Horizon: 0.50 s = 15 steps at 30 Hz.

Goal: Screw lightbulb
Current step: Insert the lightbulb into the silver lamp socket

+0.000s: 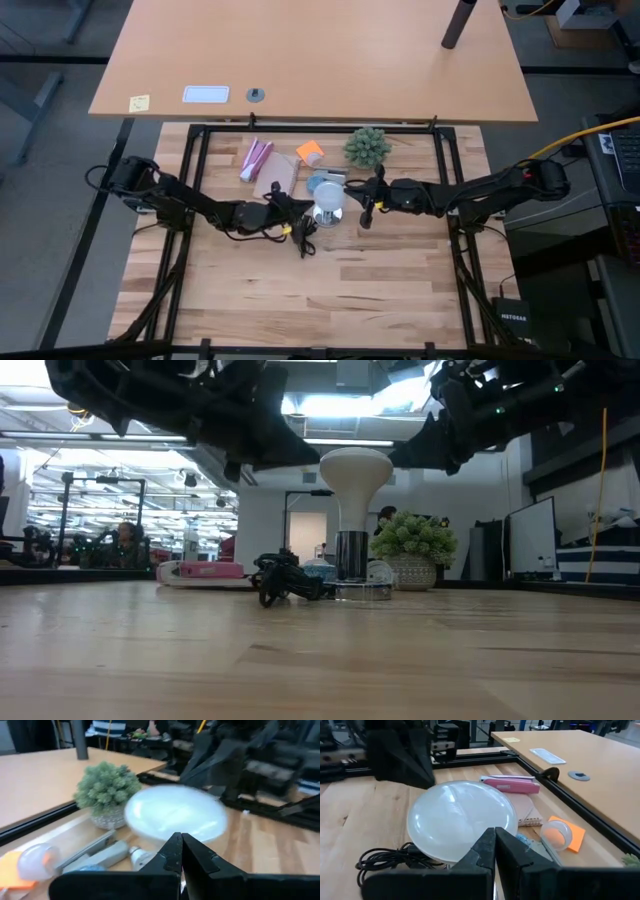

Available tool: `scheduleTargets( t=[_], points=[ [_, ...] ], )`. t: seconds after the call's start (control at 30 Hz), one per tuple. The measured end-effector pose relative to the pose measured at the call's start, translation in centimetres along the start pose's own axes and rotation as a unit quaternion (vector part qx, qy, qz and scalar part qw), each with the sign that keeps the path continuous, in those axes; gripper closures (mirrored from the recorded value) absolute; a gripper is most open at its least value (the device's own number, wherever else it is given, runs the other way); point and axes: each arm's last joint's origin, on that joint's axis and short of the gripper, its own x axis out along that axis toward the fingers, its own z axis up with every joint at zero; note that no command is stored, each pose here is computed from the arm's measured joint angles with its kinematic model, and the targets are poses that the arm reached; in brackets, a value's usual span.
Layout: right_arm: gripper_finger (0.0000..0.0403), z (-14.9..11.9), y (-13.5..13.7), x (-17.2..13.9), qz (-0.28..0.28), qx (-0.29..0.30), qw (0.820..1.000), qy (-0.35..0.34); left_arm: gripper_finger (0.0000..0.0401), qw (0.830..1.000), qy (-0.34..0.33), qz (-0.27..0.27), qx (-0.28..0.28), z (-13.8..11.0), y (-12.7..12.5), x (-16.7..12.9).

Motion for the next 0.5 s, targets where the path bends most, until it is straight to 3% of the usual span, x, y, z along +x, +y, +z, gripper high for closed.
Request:
scheduleTargets(
  t=[0.27,0.5],
  points=[
    [0.0387,-0.02,0.04,0.0,0.007,0.011,1.0,0.001,0.0401,1.0,0.014,0.016,-0.001,-0.2,0.78,0.46],
    [0.0387,-0.03,0.06,0.0,0.01,0.011,1.0,0.003,0.0401,1.0,0.018,-0.011,-0.001,-0.31,0.1,0.08]
  ],
)
